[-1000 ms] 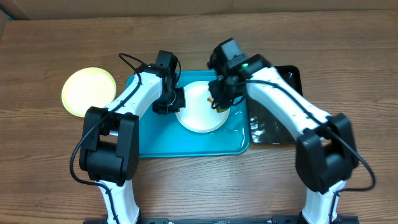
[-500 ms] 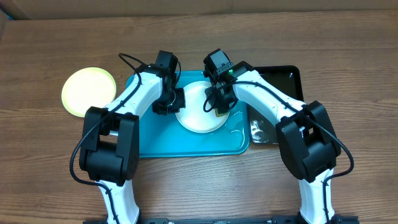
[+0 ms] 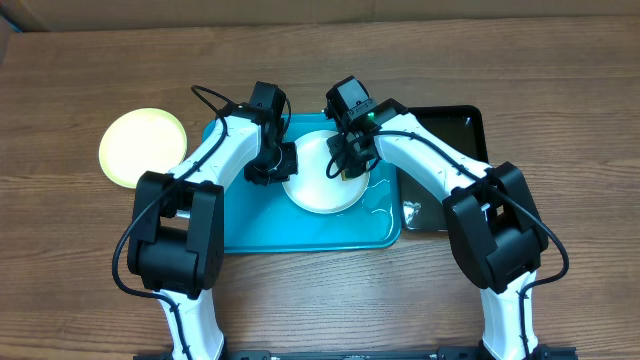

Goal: Clean dirty plates on tray and stack at the side
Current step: 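Wipe the white plate with the sponge in the right gripper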

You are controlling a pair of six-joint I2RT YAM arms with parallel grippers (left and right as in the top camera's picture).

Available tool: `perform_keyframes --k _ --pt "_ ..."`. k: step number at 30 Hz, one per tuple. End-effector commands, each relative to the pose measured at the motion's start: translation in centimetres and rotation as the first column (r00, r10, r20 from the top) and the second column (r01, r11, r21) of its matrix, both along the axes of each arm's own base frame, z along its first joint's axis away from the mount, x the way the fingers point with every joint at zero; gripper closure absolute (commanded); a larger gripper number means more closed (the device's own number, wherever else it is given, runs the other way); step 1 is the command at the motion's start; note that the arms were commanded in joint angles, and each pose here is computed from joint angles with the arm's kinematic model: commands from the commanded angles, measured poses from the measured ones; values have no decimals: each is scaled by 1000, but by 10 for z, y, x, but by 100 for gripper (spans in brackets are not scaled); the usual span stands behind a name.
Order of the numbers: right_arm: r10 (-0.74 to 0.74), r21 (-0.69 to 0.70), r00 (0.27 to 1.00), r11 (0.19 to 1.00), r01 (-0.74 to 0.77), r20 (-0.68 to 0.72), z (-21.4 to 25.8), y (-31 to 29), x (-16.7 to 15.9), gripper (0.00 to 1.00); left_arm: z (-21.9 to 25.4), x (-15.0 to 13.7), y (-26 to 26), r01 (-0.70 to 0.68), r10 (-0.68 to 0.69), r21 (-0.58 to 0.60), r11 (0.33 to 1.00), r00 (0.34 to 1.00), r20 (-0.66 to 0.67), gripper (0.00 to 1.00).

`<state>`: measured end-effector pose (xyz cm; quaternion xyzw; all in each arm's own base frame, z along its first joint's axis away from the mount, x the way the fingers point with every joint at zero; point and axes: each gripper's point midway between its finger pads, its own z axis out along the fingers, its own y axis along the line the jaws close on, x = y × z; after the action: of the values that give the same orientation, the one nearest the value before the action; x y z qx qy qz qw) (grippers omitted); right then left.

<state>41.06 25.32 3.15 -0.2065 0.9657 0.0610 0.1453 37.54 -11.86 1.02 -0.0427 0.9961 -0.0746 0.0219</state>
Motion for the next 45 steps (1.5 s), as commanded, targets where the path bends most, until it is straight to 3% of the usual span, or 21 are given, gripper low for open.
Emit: perform_keyframes --k 1,7,8,9,10,15,20,33,40,45 --pt "-19 -7 1000 1000 18 -12 -1 -2 -4 76 1 -1 -3 23 -23 0 1000 1000 4 86" --pt "-19 -11 1000 1000 19 -17 -15 -5 -9 74 1 -1 -3 23 -23 0 1000 1000 4 83" --pt "-19 -10 1000 1000 18 -16 -17 -5 -9 81 1 -1 -3 23 -23 0 1000 1000 4 83" --pt "-20 -12 1000 1000 20 -11 -18 -5 -8 95 1 -1 -3 23 -23 0 1000 1000 4 83" --pt "-25 -21 1000 999 25 -1 -18 -7 -6 96 1 -1 -3 23 -23 0 1000 1000 4 83" --pt "-101 -59 994 993 104 46 -17 -17 4 96 1 -1 -3 23 -23 1 1000 1000 3 90" --pt "-80 -21 997 997 80 -13 -29 -8 -6 96 1 -1 -3 23 -23 0 1000 1000 4 96" --pt "41 223 976 975 9 -215 -58 31 -50 96 1 1 -4 23 -23 -1 1000 1000 10 96" --pt "116 395 955 919 1 -272 -30 55 -52 96 1 1 -4 23 -23 -2 1000 1000 13 96" --pt "235 617 918 787 12 -318 31 67 -45 96 1 1 -4 24 -24 -2 1000 1000 14 95"
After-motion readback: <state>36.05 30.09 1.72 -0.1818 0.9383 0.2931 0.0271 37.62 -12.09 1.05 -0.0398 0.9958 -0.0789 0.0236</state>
